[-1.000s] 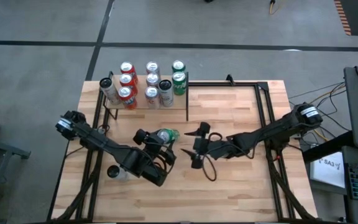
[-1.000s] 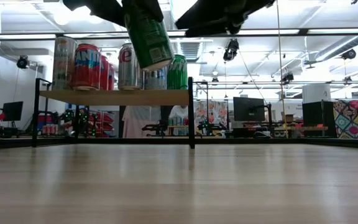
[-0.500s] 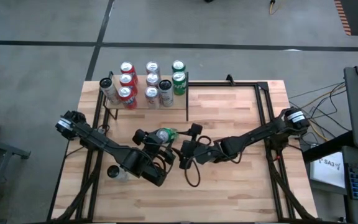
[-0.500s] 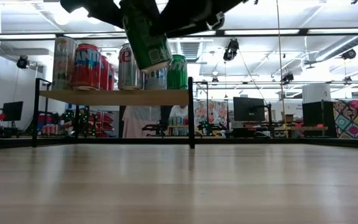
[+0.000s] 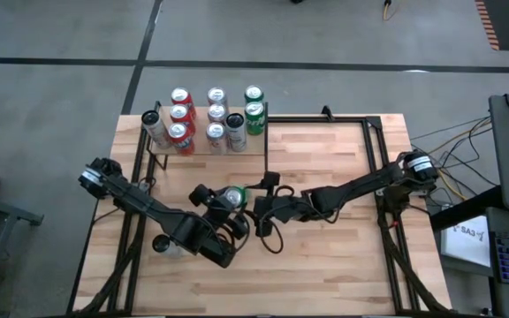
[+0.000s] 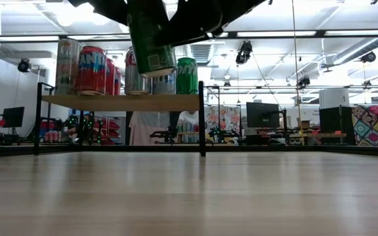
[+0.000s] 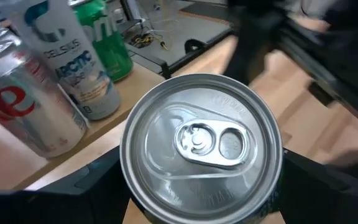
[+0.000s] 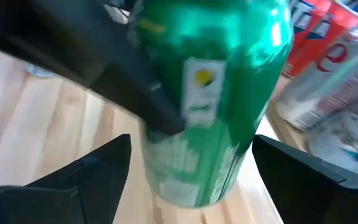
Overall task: Place canned beverage on shelf
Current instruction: Put the green soda can aligned with the other green soda cans on the shelf
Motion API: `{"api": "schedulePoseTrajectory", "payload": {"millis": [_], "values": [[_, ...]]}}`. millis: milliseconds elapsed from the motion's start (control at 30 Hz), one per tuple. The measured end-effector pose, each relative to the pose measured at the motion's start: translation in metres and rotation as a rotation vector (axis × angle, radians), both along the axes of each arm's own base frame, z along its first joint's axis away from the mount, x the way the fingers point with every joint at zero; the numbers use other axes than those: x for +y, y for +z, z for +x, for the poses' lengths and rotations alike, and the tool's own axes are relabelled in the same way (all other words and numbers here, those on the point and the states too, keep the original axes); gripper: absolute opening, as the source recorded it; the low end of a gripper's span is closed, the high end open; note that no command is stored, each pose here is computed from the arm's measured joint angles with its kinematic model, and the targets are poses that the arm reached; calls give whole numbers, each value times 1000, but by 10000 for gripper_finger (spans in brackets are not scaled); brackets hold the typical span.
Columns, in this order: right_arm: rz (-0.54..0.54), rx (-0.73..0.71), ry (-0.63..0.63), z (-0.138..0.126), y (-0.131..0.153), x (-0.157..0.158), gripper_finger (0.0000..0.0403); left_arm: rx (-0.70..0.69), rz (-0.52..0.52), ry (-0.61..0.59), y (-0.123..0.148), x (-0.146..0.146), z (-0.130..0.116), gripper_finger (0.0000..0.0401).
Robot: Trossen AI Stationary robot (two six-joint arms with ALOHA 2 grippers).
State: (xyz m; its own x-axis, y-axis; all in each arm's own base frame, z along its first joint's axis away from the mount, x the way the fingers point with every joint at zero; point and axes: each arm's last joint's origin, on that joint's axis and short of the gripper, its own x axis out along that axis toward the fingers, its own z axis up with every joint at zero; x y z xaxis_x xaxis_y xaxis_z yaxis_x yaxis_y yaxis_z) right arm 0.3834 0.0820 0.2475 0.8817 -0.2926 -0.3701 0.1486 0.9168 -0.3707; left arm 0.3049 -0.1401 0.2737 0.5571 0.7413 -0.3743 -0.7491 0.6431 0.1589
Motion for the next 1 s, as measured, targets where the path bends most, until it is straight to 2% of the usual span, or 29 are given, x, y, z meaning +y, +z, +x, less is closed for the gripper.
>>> {"api": "schedulePoseTrajectory", "payload": {"millis": [233,400,600,767,1000], "values": [[22,-3,59,4,1,-10,322,59,39,-55,0,-6,-2,300],[85,-10,221,10,-1,-17,321,68,51,-104,2,-12,2,300],[85,-8,234,11,-2,-20,306,74,49,-115,2,-12,3,302],[83,-10,237,11,-1,-21,277,63,45,-112,3,-12,4,320],[70,7,243,10,-1,-21,277,35,41,-102,4,-12,5,339]]}}
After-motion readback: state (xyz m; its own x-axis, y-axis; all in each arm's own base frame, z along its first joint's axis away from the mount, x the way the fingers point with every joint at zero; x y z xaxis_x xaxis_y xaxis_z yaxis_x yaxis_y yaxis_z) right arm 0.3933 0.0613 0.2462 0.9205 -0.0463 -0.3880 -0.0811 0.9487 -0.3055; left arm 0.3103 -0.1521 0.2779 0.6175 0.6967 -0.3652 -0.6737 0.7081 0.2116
